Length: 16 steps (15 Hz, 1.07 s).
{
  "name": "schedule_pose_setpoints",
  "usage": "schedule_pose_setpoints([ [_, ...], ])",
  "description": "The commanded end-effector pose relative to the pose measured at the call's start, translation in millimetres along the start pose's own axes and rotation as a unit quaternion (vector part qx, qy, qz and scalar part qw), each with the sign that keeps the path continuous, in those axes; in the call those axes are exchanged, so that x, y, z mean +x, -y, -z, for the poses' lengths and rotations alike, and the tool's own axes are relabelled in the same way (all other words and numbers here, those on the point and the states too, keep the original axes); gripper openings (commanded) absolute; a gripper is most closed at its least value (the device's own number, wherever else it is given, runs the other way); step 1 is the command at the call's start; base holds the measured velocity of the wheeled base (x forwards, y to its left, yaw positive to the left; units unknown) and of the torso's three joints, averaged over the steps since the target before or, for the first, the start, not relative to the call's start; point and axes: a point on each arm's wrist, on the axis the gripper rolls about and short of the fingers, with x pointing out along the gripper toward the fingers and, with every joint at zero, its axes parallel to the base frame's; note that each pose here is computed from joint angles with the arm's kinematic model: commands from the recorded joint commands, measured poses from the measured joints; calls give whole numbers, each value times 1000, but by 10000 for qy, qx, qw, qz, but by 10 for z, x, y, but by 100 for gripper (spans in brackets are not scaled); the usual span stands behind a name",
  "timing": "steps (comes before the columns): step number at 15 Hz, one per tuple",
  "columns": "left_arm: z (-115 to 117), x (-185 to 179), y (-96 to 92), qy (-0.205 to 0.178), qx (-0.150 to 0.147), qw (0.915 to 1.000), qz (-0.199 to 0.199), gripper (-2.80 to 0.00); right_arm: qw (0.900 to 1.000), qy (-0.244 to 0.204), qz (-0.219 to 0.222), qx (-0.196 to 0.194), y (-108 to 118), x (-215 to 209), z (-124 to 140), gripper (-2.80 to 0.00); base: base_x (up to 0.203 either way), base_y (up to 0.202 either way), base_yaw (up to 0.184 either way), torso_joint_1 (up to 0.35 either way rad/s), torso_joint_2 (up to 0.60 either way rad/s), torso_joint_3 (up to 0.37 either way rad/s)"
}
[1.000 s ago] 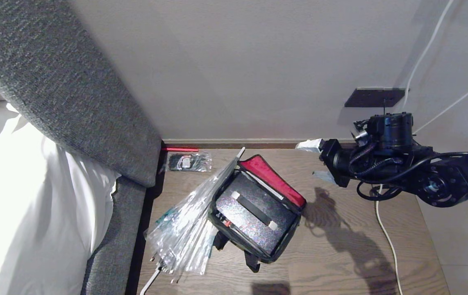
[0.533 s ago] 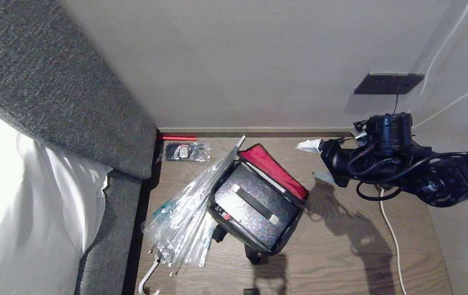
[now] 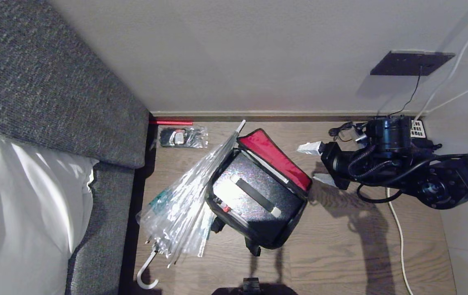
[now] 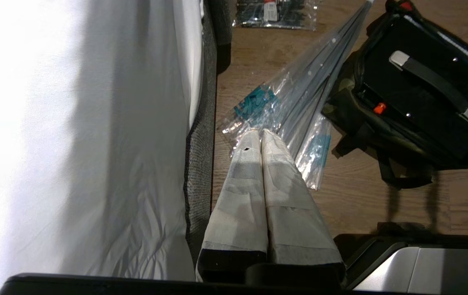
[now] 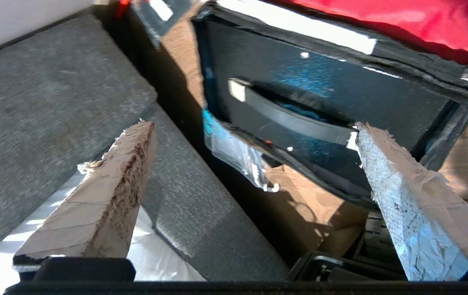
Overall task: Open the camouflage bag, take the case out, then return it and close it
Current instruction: Close the top of the storage box
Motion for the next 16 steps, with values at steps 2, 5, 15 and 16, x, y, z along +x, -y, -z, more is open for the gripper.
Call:
schedule_pose_setpoints([
  [2,0,0,0,1,0,10000,-6,-280,10000,-6,-10,23,1,-3,4,0,0,0,0,2,2,-204],
  [5,2,0,0,-7,2,10000,-3,-280,10000,-10,-6,24,5,4,4,0,0,0,0,2,5,-173],
  [15,0,0,0,1,0,10000,-6,-280,9972,-35,746,0,421,187,77,0,0,0,0,1,2,-13],
  [16,0,0,0,1,0,10000,2,-280,9954,0,957,-30,559,232,54,0,0,0,0,0,0,0],
])
